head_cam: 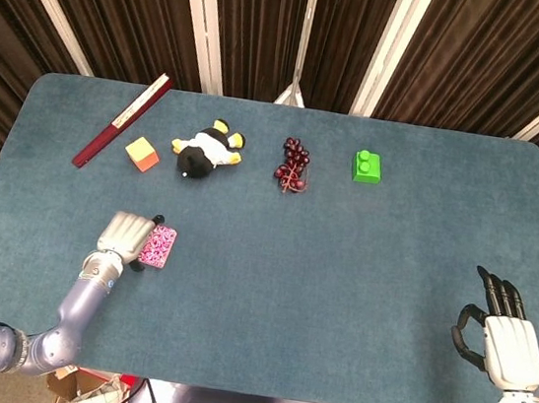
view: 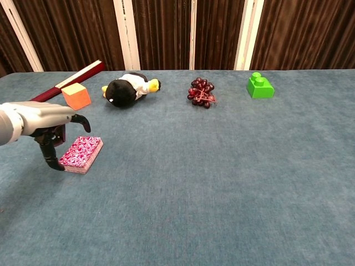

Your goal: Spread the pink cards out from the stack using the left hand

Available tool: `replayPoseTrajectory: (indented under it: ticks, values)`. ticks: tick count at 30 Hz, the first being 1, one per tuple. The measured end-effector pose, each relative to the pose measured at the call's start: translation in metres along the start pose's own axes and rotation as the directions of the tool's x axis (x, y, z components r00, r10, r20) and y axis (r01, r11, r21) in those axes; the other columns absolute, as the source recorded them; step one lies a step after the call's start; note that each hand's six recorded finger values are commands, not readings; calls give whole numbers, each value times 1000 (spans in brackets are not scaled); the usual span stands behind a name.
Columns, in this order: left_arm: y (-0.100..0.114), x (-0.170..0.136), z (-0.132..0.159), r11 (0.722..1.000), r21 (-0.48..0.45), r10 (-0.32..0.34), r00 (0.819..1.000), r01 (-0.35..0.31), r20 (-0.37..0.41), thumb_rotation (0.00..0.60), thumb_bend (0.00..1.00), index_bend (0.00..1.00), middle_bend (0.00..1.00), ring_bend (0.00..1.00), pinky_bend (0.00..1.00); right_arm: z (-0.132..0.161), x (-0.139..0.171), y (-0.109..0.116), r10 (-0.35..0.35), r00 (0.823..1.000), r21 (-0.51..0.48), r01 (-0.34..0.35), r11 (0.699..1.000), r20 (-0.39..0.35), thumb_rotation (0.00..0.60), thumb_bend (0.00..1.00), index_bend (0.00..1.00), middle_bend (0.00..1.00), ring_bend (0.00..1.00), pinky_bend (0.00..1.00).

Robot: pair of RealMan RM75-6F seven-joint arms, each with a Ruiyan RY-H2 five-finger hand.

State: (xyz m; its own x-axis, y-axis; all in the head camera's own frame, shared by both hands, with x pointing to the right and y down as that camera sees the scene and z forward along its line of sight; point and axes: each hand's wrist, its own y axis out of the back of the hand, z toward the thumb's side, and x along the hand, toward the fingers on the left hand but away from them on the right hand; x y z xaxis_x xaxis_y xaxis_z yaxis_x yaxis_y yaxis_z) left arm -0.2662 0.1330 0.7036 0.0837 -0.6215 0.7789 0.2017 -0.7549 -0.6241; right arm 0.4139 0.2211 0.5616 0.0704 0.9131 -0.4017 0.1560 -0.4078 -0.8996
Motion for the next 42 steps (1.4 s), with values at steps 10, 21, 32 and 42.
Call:
replayPoseTrajectory:
  ticks: [10,21,32,42]
  values:
    - [-3,5,4,1000,-6,-10,1000,10,-8,600,144,229,882,840,952,1,0,0,0,1000,-3,0,1000,-3,600,412,0,0,0,72]
    - [-4,8,10,1000,-29,-7,1000,7,0,600,285,362,887,841,952,1,0,0,0,1000,-6,0,1000,-3,600,412,0,0,0,72]
    - [8,3,14,996,-78,46,999,-44,18,600,306,405,890,843,952,1,1,1,-4,1000,-4,4,1000,-1,600,412,0,0,0,72]
    - [31,-15,30,985,-157,88,993,-74,84,600,307,418,890,843,952,2,0,0,-6,1000,-2,6,1000,-4,600,412,0,0,0,72]
